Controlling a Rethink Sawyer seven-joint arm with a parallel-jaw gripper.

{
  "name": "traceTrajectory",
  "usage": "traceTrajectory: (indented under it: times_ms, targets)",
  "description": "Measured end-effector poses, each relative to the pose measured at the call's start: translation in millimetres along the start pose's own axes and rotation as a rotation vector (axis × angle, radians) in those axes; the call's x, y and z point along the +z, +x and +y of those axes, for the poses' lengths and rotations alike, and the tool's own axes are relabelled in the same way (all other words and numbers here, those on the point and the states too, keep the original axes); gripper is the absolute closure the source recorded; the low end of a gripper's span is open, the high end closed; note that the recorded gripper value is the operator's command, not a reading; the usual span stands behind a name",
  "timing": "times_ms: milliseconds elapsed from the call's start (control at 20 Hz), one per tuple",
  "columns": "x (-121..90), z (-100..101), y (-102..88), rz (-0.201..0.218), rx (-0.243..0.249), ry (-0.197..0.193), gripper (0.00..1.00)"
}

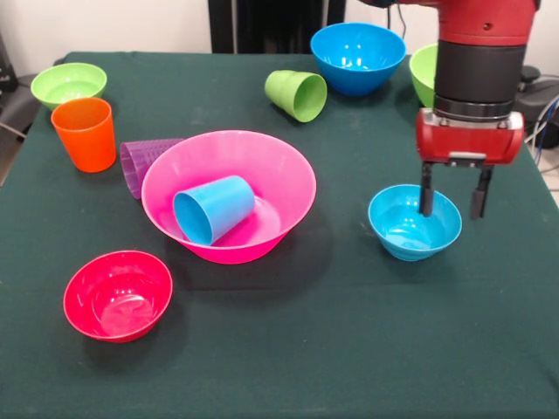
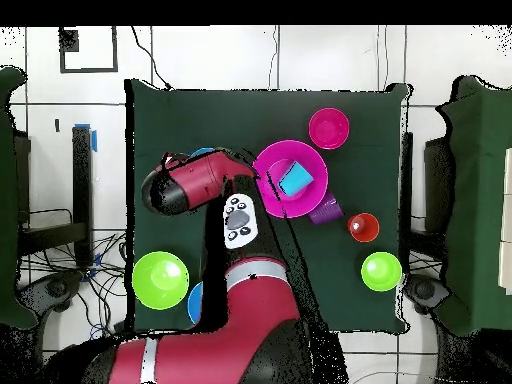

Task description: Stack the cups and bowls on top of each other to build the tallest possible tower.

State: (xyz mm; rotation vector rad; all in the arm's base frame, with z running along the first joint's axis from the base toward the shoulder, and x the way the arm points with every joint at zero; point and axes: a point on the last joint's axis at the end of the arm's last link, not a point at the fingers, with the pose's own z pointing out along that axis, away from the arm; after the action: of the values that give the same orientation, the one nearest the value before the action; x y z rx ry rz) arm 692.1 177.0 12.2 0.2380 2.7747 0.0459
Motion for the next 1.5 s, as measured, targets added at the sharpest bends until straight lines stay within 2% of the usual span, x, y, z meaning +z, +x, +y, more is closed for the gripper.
traceTrajectory:
  times_ms: [200,550,1100,1300,1500]
  targets:
    - [2,7,1.2,-0.019,-0.029,-0.003,0.00]
    - [13,-6,-7.3,-0.066,-0.071,0.019,0.00]
    - [26,-12,-6.4,-0.074,-0.101,0.031,0.00]
    - [27,-12,-8.4,-0.078,-0.104,0.030,0.00]
    - [28,-15,-12.6,-0.070,-0.072,0.014,0.00]
